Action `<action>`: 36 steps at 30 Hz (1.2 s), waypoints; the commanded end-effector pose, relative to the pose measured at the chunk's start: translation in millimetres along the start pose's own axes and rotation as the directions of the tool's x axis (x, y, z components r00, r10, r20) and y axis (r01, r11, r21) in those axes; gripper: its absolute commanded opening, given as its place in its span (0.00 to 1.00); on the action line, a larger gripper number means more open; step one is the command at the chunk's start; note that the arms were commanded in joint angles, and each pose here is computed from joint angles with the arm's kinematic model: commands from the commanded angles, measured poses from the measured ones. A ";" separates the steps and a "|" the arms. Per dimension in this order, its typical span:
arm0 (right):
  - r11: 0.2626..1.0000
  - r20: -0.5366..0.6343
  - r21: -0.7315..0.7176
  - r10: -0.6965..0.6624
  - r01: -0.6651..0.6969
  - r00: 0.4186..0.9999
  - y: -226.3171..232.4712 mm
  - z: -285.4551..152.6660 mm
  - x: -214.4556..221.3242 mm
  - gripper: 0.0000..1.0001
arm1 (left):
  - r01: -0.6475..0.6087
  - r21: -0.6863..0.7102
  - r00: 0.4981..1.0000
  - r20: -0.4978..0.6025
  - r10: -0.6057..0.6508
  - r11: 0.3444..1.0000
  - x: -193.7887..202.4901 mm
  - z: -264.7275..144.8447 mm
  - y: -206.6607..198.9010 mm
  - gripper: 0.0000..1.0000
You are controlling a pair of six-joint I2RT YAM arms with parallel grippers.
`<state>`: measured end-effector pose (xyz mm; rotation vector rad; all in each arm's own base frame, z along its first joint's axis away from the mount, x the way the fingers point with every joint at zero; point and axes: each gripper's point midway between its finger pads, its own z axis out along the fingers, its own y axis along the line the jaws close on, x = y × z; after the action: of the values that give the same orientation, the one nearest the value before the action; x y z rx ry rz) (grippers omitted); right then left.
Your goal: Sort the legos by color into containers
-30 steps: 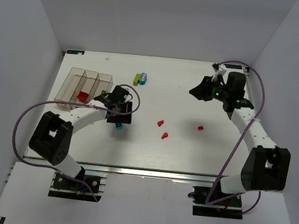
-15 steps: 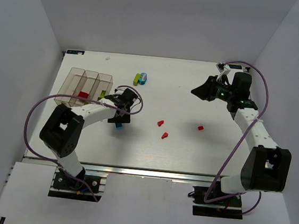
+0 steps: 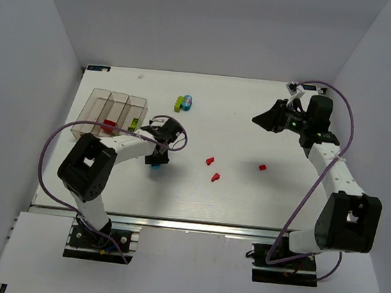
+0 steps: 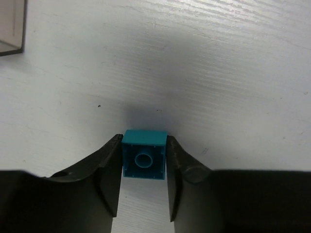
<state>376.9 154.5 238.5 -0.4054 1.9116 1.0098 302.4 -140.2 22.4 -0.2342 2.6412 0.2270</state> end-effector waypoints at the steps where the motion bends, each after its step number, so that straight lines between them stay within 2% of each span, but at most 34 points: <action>1: 0.999 0.046 -0.029 -0.039 0.041 0.998 10.9 -7.8 -13.7 0.32 | 0.030 0.007 0.999 0.029 -0.030 1.000 -5.2 -3.1 -2.0 0.40; 2: 0.999 0.044 -0.030 -0.037 0.038 0.998 10.2 -7.8 -12.5 0.32 | 0.032 0.009 0.999 0.033 -0.032 0.999 -6.5 -4.4 -1.9 0.24; 6: 0.999 0.044 -0.039 -0.034 0.036 0.998 10.9 -8.9 -12.8 0.29 | 0.064 0.019 0.996 0.066 -0.065 0.998 -25.0 -14.1 3.0 0.05; 8: 0.999 0.044 -0.037 -0.034 0.036 0.998 10.8 -9.1 -12.6 0.28 | 0.073 0.016 0.990 0.119 -0.075 0.997 -45.2 -26.7 9.2 0.00; 11: 0.999 0.046 -0.032 -0.042 0.043 0.998 10.5 -9.7 -12.3 0.25 | 0.069 0.021 0.974 0.214 -0.072 0.997 -87.3 -50.3 23.2 0.00; 13: 0.998 0.045 -0.038 -0.047 0.049 0.998 11.8 -10.2 -11.7 0.21 | 0.109 0.032 0.952 0.284 -0.114 0.993 -124.9 -67.6 38.4 0.00; 16: 0.997 0.048 -0.043 -0.056 0.058 0.997 14.3 -11.0 -12.7 0.17 | 0.139 -0.003 0.931 0.341 -0.129 0.990 -169.7 -72.6 75.6 0.00; 19: 0.997 0.053 -0.041 -0.063 0.065 0.997 15.1 -12.6 -13.1 0.16 | 0.222 -0.099 0.924 0.338 -0.177 0.970 -196.1 -51.3 128.5 0.00; 23: 0.997 0.053 -0.042 -0.063 0.065 0.997 15.2 -12.5 -12.7 0.16 | 0.370 -0.181 0.896 0.327 -0.299 0.911 -206.8 -14.7 200.5 0.00; 32: 0.995 0.048 -0.073 -0.062 0.066 0.997 21.0 -13.9 -12.0 0.16 | 0.469 -0.265 0.849 0.398 -0.347 0.843 -226.6 0.7 247.7 0.00; 36: 0.994 0.050 -0.079 -0.067 0.071 0.996 22.3 -14.7 -13.0 0.22 | 0.461 -0.335 0.868 0.363 -0.339 0.822 -223.2 16.2 262.9 0.01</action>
<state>366.0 154.6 247.4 -0.4315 1.8767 1.0496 443.1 123.2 122.2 -0.7944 2.2405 0.5573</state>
